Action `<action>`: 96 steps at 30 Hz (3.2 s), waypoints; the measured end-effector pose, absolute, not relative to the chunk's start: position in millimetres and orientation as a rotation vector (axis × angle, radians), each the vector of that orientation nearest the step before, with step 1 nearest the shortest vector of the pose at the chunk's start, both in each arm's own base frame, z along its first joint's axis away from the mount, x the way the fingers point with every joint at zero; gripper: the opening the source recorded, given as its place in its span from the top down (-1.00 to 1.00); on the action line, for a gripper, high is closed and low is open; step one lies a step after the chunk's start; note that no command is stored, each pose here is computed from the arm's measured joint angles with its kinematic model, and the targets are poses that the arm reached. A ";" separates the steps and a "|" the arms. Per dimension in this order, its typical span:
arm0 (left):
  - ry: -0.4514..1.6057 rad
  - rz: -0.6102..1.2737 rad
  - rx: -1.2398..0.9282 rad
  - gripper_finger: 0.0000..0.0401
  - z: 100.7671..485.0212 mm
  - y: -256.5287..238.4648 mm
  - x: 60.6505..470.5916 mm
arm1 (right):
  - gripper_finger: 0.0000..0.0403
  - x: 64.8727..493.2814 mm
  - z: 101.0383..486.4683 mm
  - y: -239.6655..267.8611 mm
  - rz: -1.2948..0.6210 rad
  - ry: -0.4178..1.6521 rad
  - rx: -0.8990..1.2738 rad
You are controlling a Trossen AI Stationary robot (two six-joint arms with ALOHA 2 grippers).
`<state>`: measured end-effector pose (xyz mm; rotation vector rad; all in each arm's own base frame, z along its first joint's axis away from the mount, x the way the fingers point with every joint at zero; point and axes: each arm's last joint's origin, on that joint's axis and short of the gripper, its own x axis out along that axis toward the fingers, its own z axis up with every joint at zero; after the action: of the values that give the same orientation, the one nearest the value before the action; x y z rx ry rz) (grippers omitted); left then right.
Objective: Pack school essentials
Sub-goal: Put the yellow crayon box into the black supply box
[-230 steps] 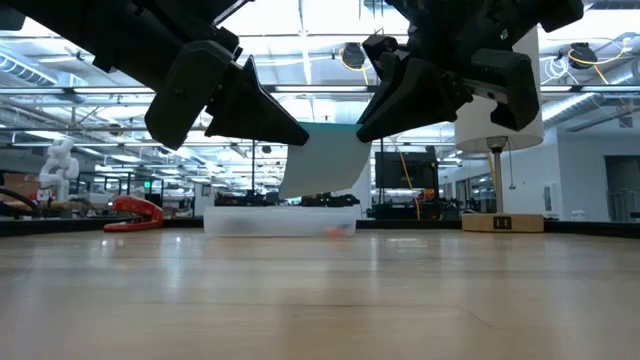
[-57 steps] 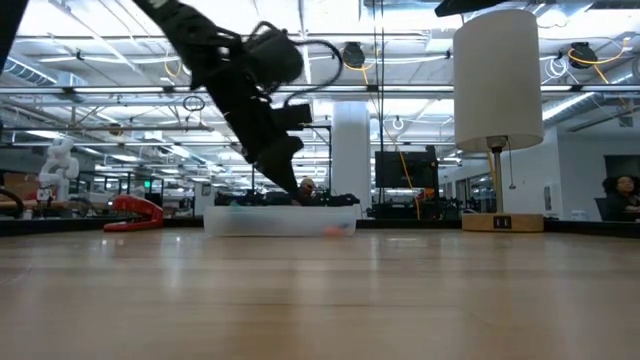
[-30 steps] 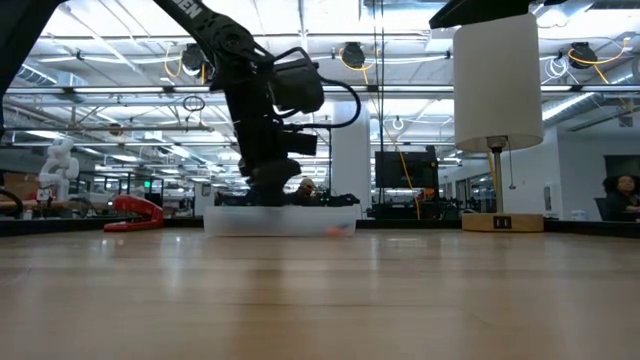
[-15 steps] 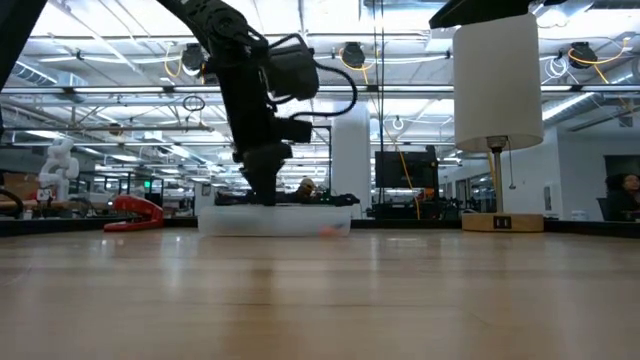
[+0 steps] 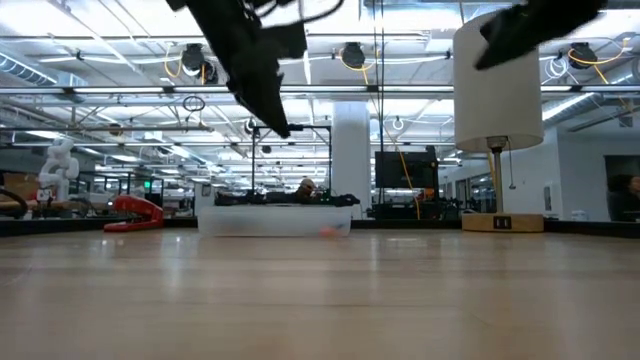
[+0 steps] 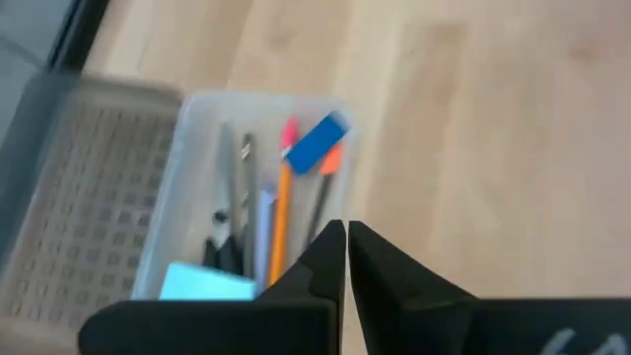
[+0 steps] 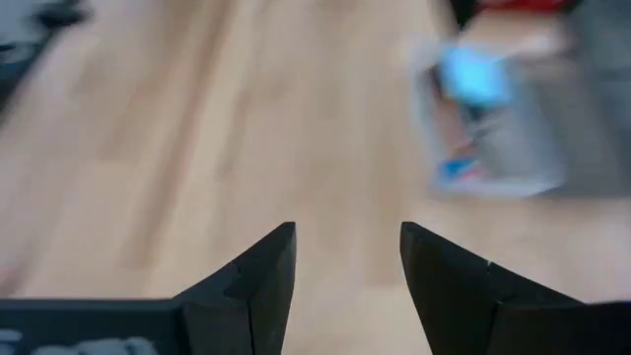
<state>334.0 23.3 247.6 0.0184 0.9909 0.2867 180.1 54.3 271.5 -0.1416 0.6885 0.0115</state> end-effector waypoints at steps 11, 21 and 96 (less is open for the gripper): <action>0.875 0.141 0.125 0.89 253.6 -53.4 337.2 | -0.11 148.1 227.5 100.5 0.211 0.874 0.053; 0.742 0.024 0.163 0.89 251.2 -94.5 346.8 | -0.25 117.6 204.0 136.2 0.169 1.110 0.162; 0.617 -0.227 0.057 0.89 160.8 -161.8 393.1 | 0.45 156.5 153.4 170.8 -0.106 1.026 0.325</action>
<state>393.1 -161.8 160.8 0.0569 0.6167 -0.2275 156.5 170.8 153.4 0.3253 1.0260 -0.1055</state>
